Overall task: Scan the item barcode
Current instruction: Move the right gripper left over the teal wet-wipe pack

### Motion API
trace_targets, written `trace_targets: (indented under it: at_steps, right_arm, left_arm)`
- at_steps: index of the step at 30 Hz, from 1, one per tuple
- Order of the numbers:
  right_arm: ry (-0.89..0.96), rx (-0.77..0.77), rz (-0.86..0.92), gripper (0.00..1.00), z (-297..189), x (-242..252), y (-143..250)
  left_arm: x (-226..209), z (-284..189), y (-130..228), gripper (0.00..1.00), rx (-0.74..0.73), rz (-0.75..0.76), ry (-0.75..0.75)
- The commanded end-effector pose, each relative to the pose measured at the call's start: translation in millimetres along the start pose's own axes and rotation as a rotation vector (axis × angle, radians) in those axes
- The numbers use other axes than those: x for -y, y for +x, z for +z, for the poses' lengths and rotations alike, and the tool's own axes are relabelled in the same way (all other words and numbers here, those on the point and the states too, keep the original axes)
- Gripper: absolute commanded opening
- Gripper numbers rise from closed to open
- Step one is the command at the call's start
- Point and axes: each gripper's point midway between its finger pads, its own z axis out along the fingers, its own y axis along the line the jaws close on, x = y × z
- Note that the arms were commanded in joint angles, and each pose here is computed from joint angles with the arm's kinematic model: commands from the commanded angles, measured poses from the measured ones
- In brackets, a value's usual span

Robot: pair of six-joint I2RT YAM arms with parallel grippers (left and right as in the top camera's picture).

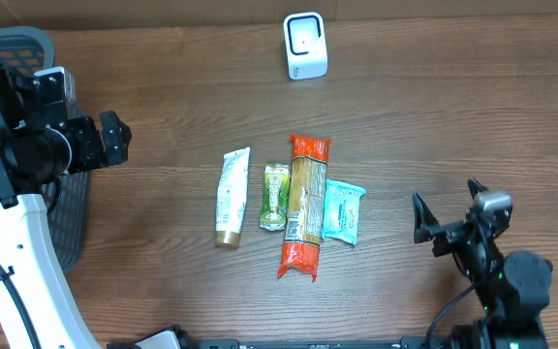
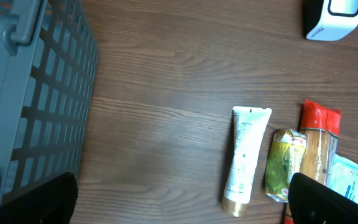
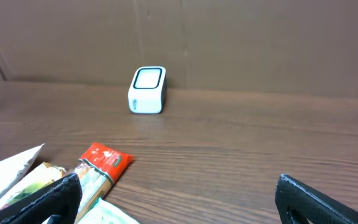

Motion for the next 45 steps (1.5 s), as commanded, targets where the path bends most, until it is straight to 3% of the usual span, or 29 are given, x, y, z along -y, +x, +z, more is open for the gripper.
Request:
trace_targets:
  at_steps: [1, 13, 19, 27, 37, 45]
  right_arm:
    - [-0.073, -0.023, 0.012, 1.0, 7.8, -12.1, -24.8]
    - [-0.193, -0.46, 0.178, 1.0, 48.1, -26.1, -41.5]
    - [-0.234, -0.712, 0.299, 1.0, 63.2, -31.3, -31.3]
    - [-0.347, -0.84, 0.417, 1.0, 80.5, -45.2, -0.7]
    - [-0.328, -0.968, 0.462, 1.0, 84.7, -42.4, 43.1]
    - [-0.381, -1.068, 0.43, 0.89, 96.1, -67.6, 77.9]
  left_arm:
    - [1.7, -0.7, -4.4, 0.99, 0.011, 0.014, 0.015]
    - [1.8, -0.7, -4.4, 1.0, 0.011, 0.014, 0.016]
    - [1.8, -0.7, -4.4, 0.99, 0.011, 0.014, 0.016]
    - [1.7, -0.7, -4.4, 0.99, 0.011, 0.014, 0.016]
    - [1.8, -0.7, -4.4, 1.0, 0.011, 0.014, 0.016]
    - [1.8, -0.7, -4.4, 1.0, 0.011, 0.014, 0.016]
